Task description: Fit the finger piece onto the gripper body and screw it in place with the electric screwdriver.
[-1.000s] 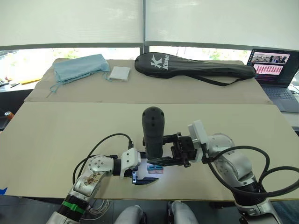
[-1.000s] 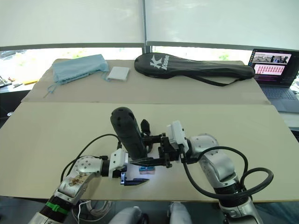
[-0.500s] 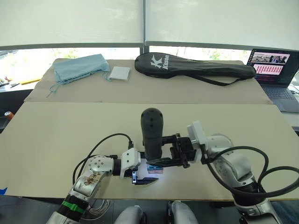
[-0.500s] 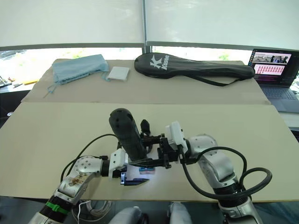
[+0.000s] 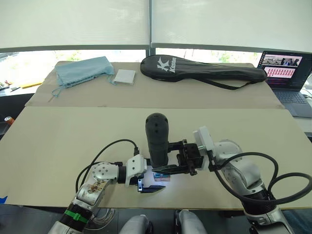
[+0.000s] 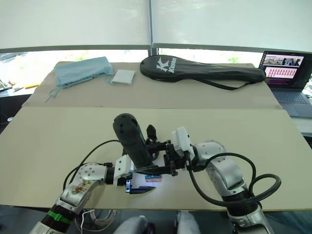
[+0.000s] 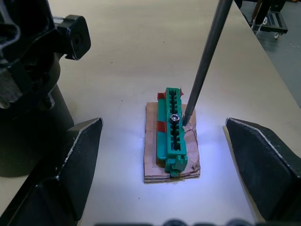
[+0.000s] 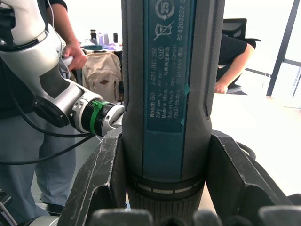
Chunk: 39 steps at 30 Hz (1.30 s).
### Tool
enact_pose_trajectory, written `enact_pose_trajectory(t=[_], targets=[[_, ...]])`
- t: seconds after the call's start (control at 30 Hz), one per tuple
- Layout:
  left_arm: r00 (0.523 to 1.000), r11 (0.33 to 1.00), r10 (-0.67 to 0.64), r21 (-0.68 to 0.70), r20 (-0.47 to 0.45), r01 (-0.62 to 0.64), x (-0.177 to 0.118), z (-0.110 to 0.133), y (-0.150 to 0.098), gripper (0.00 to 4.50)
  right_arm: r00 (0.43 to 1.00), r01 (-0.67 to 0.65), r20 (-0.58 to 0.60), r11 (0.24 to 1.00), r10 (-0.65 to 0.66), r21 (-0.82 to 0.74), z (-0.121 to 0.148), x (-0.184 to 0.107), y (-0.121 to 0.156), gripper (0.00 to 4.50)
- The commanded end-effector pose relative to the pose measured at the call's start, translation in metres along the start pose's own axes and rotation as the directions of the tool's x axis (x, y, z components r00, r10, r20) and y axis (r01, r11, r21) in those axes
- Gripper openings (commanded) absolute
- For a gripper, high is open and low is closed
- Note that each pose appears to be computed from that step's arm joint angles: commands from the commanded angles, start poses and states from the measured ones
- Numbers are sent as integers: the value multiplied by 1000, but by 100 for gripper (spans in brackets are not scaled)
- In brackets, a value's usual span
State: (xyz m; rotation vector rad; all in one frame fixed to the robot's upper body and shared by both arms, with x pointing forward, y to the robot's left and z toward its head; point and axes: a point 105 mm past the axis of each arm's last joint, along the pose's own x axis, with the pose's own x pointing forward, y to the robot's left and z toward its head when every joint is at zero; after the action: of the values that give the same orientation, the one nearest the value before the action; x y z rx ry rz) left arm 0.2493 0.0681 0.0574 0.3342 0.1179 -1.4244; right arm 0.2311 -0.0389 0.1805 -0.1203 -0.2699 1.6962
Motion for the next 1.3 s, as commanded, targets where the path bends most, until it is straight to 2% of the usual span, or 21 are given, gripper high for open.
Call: enact_pose_trajectory(t=[0.03,0.33,1.3], targets=[[999,997,-37,-66,-35,35,5,-14,-12,440,998,-19,61,998,23,-57,20,1,2,192],[999,997,-40,-67,-35,37,5,-13,-12,440,999,16,49,997,-12,-80,21,-4,-5,192],[999,997,-36,-71,-38,33,6,-15,-13,440,999,-4,51,998,6,-55,16,0,-2,192]])
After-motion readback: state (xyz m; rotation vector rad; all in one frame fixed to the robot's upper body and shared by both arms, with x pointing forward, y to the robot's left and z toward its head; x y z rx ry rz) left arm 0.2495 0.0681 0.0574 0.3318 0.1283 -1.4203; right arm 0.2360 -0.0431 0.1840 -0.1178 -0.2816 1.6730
